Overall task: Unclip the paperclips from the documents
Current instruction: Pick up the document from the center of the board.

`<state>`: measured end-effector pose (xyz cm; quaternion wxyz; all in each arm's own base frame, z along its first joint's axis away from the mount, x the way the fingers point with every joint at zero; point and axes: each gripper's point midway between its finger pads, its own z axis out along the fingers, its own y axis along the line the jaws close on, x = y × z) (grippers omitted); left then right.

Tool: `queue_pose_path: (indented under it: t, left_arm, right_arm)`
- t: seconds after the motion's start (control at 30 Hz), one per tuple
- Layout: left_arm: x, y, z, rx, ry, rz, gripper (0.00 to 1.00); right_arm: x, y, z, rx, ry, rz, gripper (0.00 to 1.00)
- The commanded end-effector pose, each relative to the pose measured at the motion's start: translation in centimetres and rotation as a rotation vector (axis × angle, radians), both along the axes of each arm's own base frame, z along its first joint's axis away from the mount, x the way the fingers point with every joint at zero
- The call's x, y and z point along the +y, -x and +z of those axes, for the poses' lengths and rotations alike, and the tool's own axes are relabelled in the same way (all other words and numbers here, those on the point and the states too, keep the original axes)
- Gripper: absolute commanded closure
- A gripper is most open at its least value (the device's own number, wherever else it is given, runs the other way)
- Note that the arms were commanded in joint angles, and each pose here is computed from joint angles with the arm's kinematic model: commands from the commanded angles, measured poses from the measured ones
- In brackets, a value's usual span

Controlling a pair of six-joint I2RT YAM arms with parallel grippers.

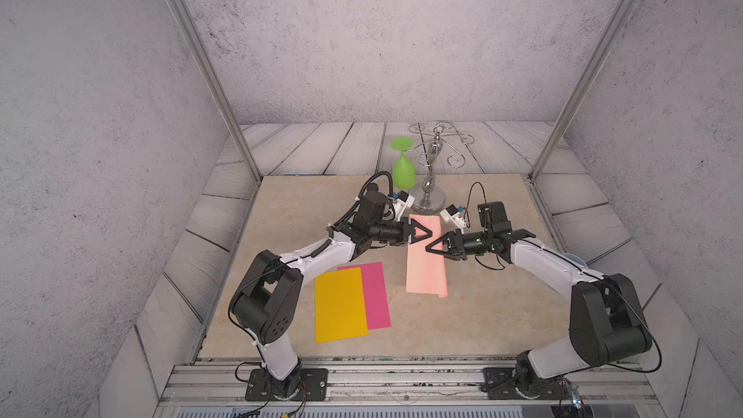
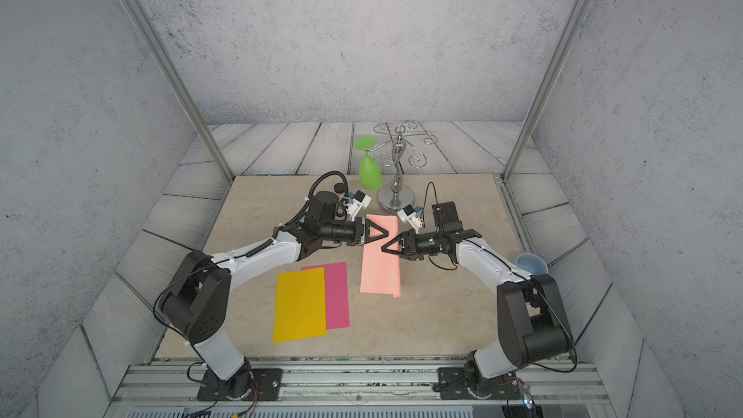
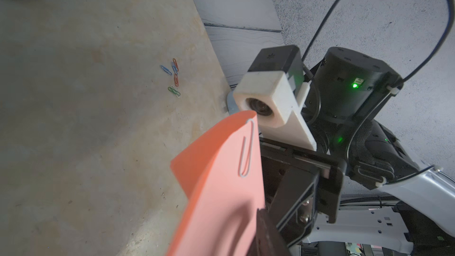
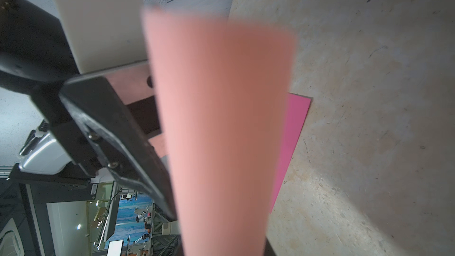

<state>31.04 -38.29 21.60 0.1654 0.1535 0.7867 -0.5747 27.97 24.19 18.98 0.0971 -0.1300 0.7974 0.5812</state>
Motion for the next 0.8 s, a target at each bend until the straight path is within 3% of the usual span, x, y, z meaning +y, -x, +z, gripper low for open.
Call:
queue_pose_path:
  t: [0.0, 0.47, 0.77]
  left_arm:
    - [-0.3, 0.3, 1.1, -0.033, 0.03, -0.022, 0.74]
    - [-0.3, 0.2, 0.7, -0.027, 0.027, -0.021, 0.96]
    - [0.5, 1.0, 0.6, -0.069, -0.041, -0.055, 1.0]
  right_arm:
    - [0.5, 0.0, -0.2, 0.005, 0.005, 0.027, 0.71]
    - [0.5, 0.1, -0.6, 0.007, 0.015, 0.03, 0.68]
    - [-0.6, 0.3, -0.5, -0.071, 0.127, 0.023, 0.44]
